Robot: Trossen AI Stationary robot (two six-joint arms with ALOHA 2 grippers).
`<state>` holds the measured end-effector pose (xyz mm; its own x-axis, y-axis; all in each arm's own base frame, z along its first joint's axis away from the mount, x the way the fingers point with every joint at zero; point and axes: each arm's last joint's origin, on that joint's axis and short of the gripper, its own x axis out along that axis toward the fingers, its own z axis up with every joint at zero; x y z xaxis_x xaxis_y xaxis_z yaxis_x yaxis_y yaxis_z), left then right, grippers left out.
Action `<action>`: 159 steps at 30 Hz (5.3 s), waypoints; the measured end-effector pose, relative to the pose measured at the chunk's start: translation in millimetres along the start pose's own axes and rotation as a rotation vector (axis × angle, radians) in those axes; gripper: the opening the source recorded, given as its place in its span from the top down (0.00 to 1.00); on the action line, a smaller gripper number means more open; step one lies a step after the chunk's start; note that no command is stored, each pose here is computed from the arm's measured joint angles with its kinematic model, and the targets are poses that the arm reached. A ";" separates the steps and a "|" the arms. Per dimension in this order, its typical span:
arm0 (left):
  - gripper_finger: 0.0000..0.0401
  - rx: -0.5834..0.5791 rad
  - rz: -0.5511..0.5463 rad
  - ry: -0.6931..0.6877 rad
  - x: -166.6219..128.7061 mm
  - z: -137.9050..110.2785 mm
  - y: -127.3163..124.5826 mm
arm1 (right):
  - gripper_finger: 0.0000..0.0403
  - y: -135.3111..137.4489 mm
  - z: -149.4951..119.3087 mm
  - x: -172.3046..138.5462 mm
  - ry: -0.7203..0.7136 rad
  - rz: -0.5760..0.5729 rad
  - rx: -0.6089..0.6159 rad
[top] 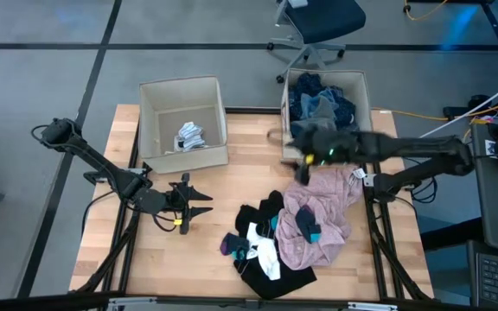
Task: Sort clothes
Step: Put the dark blue sock into the right laundry bin
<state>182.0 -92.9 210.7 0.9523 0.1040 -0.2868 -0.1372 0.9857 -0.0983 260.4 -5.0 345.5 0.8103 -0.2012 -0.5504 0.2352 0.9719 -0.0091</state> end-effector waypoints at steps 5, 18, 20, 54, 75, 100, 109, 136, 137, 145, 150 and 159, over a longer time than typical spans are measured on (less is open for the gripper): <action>0.66 0.005 0.000 0.000 0.0 0.1 0.0 | 0.31 45.0 -17.6 36.6 -0.031 0.121 -0.066; 0.66 0.001 0.001 -0.001 0.1 0.1 0.1 | 0.31 137.4 -59.6 126.3 -0.062 0.510 -0.170; 0.66 -0.004 0.001 -0.001 0.1 0.1 0.1 | 0.31 145.7 -67.1 136.2 -0.068 0.540 -0.174; 0.66 -0.007 0.007 0.001 0.7 0.2 1.1 | 0.95 170.5 -110.0 185.2 0.139 0.577 -0.225; 0.66 -0.002 0.009 0.005 0.8 -0.3 1.3 | 0.97 86.8 0.9 18.7 -0.167 0.006 -0.284; 0.66 -0.010 0.009 0.004 0.8 -0.1 1.3 | 0.95 -124.1 -12.7 -92.9 0.062 -1.124 0.118; 0.66 -0.011 0.008 0.004 0.8 -0.1 1.3 | 0.91 -145.5 -20.8 -92.5 0.113 -1.054 0.195; 0.66 -0.013 0.006 -0.002 0.8 0.5 1.0 | 0.42 -28.0 -62.0 -57.9 0.314 -0.148 0.240; 0.66 -0.013 0.007 -0.002 0.8 0.5 1.0 | 0.42 -20.1 -67.0 -53.7 0.327 -0.112 0.234; 0.66 -0.007 0.008 0.000 0.8 0.3 1.1 | 0.42 36.4 -104.1 -23.7 0.401 0.099 0.165; 0.66 -0.002 0.009 0.001 0.9 0.2 1.3 | 0.42 61.0 -128.6 -1.6 0.453 0.132 0.108; 0.66 0.004 0.011 0.007 0.9 -0.4 1.5 | 0.42 89.8 -148.4 29.3 0.492 0.159 0.052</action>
<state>182.5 -91.3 209.9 0.9490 0.1136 -0.2943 -0.1462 0.9850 -0.0912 225.6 94.4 204.7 0.4933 0.0416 -0.8689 0.1664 0.9759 0.1412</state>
